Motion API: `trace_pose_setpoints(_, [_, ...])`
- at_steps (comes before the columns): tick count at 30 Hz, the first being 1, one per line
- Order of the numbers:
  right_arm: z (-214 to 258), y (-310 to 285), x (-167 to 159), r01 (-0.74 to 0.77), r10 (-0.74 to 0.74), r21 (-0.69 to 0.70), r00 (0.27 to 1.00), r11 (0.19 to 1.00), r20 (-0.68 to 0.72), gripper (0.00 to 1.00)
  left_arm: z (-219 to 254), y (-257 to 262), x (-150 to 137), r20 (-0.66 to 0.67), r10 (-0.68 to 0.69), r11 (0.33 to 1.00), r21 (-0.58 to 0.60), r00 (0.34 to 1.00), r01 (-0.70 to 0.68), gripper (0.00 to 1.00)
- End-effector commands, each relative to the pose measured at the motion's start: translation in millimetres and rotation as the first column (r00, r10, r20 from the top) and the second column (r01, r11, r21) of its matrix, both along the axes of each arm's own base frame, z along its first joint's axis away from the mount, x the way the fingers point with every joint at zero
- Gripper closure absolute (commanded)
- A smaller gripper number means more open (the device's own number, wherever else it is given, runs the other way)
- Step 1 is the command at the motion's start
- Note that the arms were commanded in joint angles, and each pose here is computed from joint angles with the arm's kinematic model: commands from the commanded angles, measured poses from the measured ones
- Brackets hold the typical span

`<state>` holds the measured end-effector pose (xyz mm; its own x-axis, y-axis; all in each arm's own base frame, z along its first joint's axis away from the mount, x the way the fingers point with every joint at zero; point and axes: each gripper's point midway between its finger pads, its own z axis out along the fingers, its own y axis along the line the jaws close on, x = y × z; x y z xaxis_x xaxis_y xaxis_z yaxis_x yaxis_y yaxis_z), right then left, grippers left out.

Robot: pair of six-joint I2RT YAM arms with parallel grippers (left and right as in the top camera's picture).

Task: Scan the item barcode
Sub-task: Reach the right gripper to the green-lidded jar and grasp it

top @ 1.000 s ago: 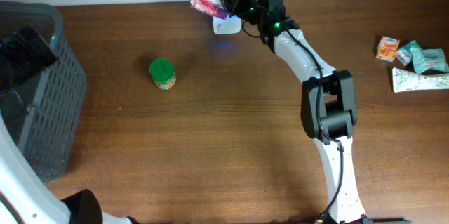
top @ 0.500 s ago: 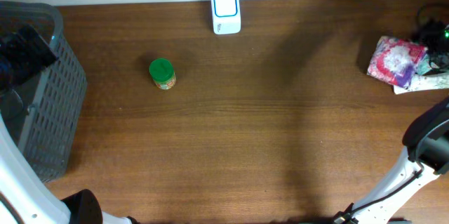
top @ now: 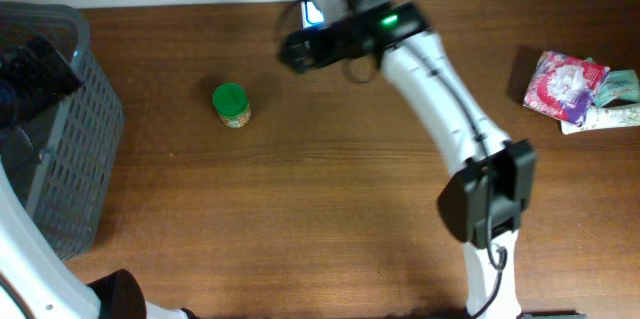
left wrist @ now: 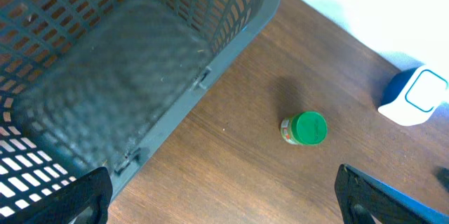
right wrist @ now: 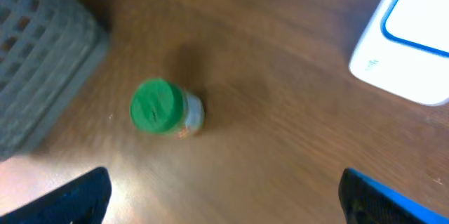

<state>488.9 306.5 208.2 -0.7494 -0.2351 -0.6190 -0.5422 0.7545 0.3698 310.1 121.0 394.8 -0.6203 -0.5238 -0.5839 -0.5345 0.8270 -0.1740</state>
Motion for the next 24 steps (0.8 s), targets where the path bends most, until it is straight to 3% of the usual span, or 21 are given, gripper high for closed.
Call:
trace_pose_setpoints(1, [1.3,38.6,0.8,0.345,-0.344,0.031,0.938,0.938,-0.049,0.01,2.4,0.0,-2.0,0.01,0.01,1.0,-0.005,1.0,-0.01,0.01])
trace_pose_setpoints(4, [-42.8,106.5,-3.1,0.293,-0.294,0.054,0.956,0.954,0.0,0.02,2.4,0.0,-2.0,0.01,0.01,1.0,-0.005,1.0,-0.01,0.01])
trace_pose_setpoints(9, [-111.3,147.0,-5.8,0.264,-0.265,0.039,0.964,0.964,0.003,0.01,2.4,0.0,-2.0,0.01,0.01,1.0,-0.005,1.0,-0.01,0.01])
trace_pose_setpoints(12, [-137.1,149.4,-9.7,0.259,-0.259,0.004,0.966,0.966,-0.018,0.01,2.4,0.0,-2.0,0.01,0.01,1.0,-0.005,1.0,-0.01,0.01])
trace_pose_setpoints(13, [-142.1,150.1,-13.5,0.256,-0.256,-0.011,0.966,0.967,-0.024,0.12,2.4,0.0,-2.0,0.01,0.01,1.0,-0.005,1.0,-0.01,0.01])
trace_pose_setpoints(17, [-151.8,141.4,-19.3,0.265,-0.268,-0.067,0.962,0.962,-0.043,0.22,2.4,0.0,-2.0,0.01,0.01,1.0,-0.005,1.0,-0.01,0.01])
trace_pose_setpoints(19, [-157.0,135.4,-24.4,0.245,-0.252,-0.111,0.967,0.963,-0.049,0.32,2.4,0.0,-2.0,0.01,0.01,1.0,-0.005,1.0,-0.01,0.01])
trace_pose_setpoints(24, [-121.8,57.6,-40.6,0.223,-0.236,-0.404,0.972,0.887,0.018,0.33,2.4,0.0,-2.0,0.01,0.01,1.0,-0.005,1.0,-0.01,0.01])
